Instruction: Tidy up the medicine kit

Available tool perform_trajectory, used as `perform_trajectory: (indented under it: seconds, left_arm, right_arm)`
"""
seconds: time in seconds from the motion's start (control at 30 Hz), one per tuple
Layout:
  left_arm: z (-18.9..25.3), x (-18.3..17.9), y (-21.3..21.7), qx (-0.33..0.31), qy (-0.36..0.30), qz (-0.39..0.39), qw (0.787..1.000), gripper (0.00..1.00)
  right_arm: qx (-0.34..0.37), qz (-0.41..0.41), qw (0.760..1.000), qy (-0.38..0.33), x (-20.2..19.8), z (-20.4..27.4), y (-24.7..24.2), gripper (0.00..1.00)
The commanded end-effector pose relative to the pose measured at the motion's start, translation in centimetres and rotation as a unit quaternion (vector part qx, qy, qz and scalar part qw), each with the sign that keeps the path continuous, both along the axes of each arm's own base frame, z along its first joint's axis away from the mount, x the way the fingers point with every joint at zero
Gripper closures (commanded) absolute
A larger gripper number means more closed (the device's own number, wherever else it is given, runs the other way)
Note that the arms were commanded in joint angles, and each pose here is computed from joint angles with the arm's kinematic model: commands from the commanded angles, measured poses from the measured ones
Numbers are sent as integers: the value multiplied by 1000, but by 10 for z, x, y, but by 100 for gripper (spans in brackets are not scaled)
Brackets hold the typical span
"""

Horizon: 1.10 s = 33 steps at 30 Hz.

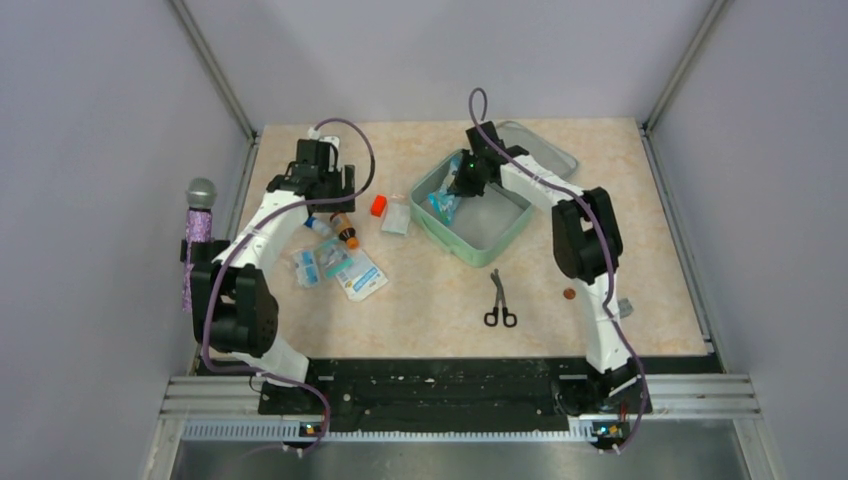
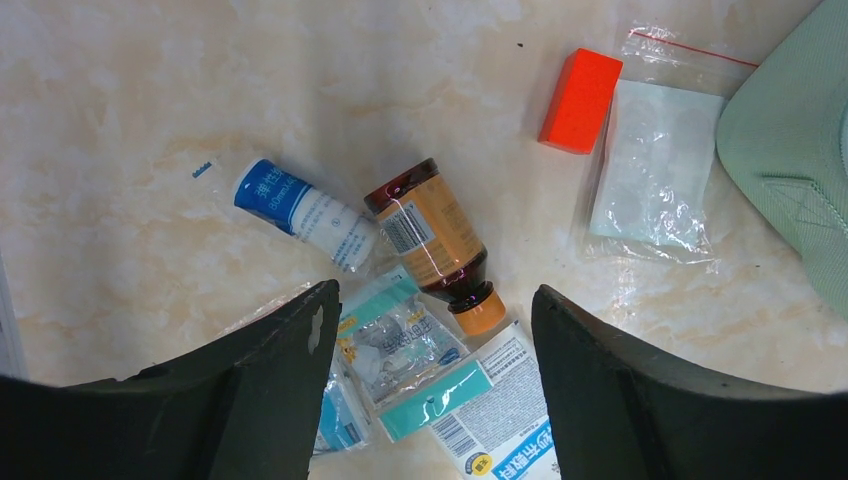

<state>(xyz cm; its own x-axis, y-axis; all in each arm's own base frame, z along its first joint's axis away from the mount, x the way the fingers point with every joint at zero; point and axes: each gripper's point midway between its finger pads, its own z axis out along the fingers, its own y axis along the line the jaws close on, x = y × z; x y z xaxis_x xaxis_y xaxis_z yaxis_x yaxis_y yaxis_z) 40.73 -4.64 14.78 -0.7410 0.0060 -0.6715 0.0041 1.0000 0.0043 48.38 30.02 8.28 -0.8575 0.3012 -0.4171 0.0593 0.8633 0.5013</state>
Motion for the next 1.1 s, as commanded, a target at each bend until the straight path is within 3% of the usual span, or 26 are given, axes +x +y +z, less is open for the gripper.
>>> perform_trajectory:
  seconds: [0.0, 0.13, 0.17, 0.27, 0.37, 0.53, 0.7, 0.87, 1.07]
  left_arm:
    - [17, -1, 1, 2, -23, -7, 1000, 25]
    - [14, -2, 1, 9, -16, -13, 1000, 25]
    - [13, -3, 1, 10, -15, -14, 1000, 25]
    - [13, -3, 0, 9, -16, -16, 1000, 25]
    - [13, -3, -2, 7, -18, -22, 1000, 25]
    - [15, -5, -3, 16, -18, -46, 999, 25]
    - [9, -31, -17, 16, 19, -148, 989, 25]
    - [0, -85, -40, 5, 59, -326, 944, 25]
    - [-22, -148, -65, 19, 43, -528, 848, 24]
  right_arm:
    - [57, -3, 998, 10, 11, -12, 11, 87]
    - [97, 19, 995, 9, 21, -25, 26, 87]
    - [103, 21, 994, 6, 24, -24, 29, 83]
    - [124, 40, 991, -7, 27, -17, 40, 58]
    - [121, 40, 992, -20, 31, -8, 37, 49]
    - [111, 52, 991, -45, 31, 10, 25, 47]
    - [70, 79, 991, -80, 26, 31, 10, 47]
    - [49, 117, 983, -134, 13, 74, -4, 41]
    - [13, 153, 968, -198, -10, 120, -23, 37]
